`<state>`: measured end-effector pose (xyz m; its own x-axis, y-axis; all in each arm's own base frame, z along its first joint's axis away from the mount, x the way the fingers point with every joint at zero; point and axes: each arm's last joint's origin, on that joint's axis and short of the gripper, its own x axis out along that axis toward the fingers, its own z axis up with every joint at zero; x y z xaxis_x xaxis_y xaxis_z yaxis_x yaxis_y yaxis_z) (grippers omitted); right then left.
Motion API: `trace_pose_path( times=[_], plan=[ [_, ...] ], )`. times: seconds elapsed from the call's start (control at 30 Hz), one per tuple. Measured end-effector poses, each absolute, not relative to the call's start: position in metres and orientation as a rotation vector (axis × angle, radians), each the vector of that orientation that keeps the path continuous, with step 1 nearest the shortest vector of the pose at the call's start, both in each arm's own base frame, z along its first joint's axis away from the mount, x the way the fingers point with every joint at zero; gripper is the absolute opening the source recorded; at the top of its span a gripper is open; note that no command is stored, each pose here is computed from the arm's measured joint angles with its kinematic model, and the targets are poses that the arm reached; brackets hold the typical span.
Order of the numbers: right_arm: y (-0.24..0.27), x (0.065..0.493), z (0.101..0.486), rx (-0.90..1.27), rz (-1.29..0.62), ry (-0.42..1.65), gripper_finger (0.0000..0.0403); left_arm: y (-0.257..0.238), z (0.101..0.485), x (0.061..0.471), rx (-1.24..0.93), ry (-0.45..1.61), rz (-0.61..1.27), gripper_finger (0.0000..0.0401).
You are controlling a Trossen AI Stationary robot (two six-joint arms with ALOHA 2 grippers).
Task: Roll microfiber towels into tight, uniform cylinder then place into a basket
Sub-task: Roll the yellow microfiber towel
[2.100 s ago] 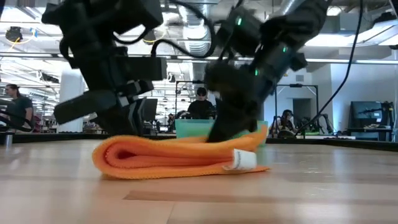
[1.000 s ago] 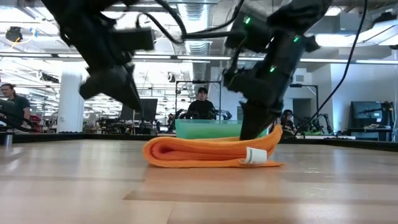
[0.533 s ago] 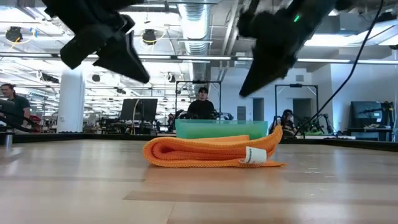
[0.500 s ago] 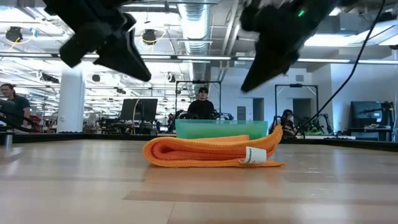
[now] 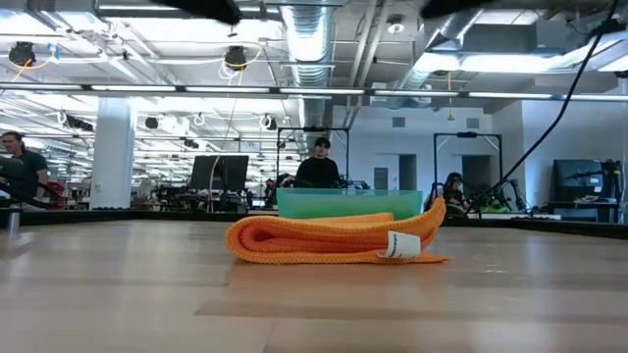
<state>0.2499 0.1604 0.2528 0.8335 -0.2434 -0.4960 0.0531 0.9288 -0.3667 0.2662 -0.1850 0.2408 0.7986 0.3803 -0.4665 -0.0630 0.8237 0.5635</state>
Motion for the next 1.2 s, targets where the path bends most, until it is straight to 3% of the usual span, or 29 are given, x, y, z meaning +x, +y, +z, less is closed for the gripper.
trace_pose_path(
  times=[0.4, 0.9, 1.03, 1.2],
  plan=[
    [0.202, 0.234, 0.273, -0.497, -0.002, 0.383, 0.0024, -0.225, 0.263, 0.24, 0.635, 0.462, 0.255, 0.005],
    [0.222, 0.22, 0.283, -0.425, 0.051, 0.351, 0.003, -0.227, 0.262, 0.24, 0.599, 0.468, 0.219, 0.0051],
    [0.221, 0.221, 0.281, -0.391, 0.04, 0.364, 0.0048, -0.22, 0.252, 0.24, 0.554, 0.505, 0.226, 0.0062],
    [0.22, 0.221, 0.281, -0.374, 0.033, 0.369, 0.0092, -0.211, 0.243, 0.245, 0.49, 0.538, 0.24, 0.0108]
  ],
)
